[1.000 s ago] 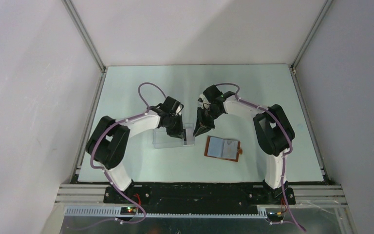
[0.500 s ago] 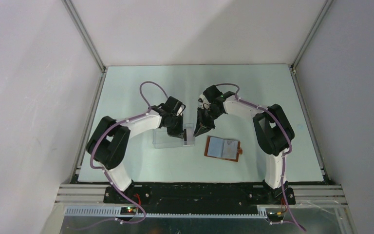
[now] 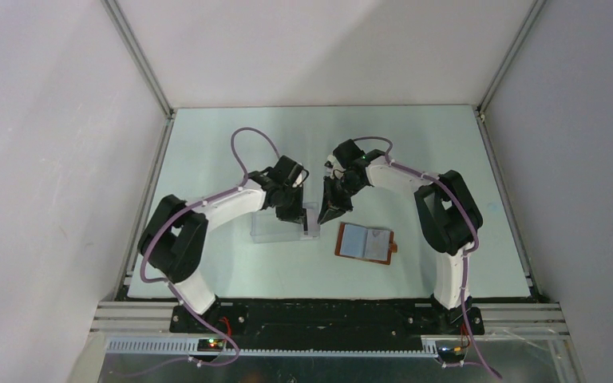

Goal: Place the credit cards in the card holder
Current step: Pick up the credit card from the storage box.

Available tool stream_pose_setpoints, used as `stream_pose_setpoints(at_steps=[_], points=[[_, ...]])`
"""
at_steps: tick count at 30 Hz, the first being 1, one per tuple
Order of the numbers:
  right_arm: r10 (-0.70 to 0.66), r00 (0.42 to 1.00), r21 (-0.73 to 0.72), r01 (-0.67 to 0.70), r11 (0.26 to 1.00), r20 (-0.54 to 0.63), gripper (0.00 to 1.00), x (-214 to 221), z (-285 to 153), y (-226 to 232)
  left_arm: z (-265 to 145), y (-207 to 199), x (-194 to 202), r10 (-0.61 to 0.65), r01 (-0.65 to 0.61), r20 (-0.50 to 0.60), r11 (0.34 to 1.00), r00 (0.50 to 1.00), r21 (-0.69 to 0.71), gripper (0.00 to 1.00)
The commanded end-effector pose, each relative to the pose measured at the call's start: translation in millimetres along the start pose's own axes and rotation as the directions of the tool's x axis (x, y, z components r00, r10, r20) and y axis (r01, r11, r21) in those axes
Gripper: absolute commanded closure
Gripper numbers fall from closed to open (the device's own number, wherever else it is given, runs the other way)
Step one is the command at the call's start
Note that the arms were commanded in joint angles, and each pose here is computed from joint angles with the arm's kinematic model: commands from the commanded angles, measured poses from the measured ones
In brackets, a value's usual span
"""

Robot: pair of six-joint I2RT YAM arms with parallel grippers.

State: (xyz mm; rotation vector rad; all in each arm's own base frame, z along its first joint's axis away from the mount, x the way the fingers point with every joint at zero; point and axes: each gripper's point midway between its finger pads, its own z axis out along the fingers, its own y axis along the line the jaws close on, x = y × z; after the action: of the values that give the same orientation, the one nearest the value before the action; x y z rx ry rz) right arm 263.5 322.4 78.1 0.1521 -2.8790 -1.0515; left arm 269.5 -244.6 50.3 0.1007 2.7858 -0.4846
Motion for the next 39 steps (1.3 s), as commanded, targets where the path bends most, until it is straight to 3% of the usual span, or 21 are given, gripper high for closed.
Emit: stream_pose_setpoints(at_steps=[1, 12, 28, 39], points=[[-0.028, 1.0, -0.017, 0.028, 0.999, -0.004, 0.92, 0, 3, 9, -22, -28, -21, 0.023, -0.03, 0.084, 0.996, 0.996, 0.081, 0.88], [-0.029, 1.0, -0.019, 0.029, 0.999, -0.003, 0.92, 0, 3, 10, -21, -40, -17, -0.031, 0.024, 0.049, 0.99, 0.998, 0.136, 0.77], [-0.029, 1.0, -0.019, 0.029, 0.999, -0.003, 0.93, 1, 3, 10, -29, -46, -17, -0.062, 0.049, 0.069, 0.983, 0.996, 0.18, 0.81], [-0.03, 1.0, -0.017, 0.03, 0.999, -0.005, 0.93, 1, 2, 10, -4, -36, -1, -0.072, 0.073, -0.007, 0.987, 0.997, 0.144, 0.82]])
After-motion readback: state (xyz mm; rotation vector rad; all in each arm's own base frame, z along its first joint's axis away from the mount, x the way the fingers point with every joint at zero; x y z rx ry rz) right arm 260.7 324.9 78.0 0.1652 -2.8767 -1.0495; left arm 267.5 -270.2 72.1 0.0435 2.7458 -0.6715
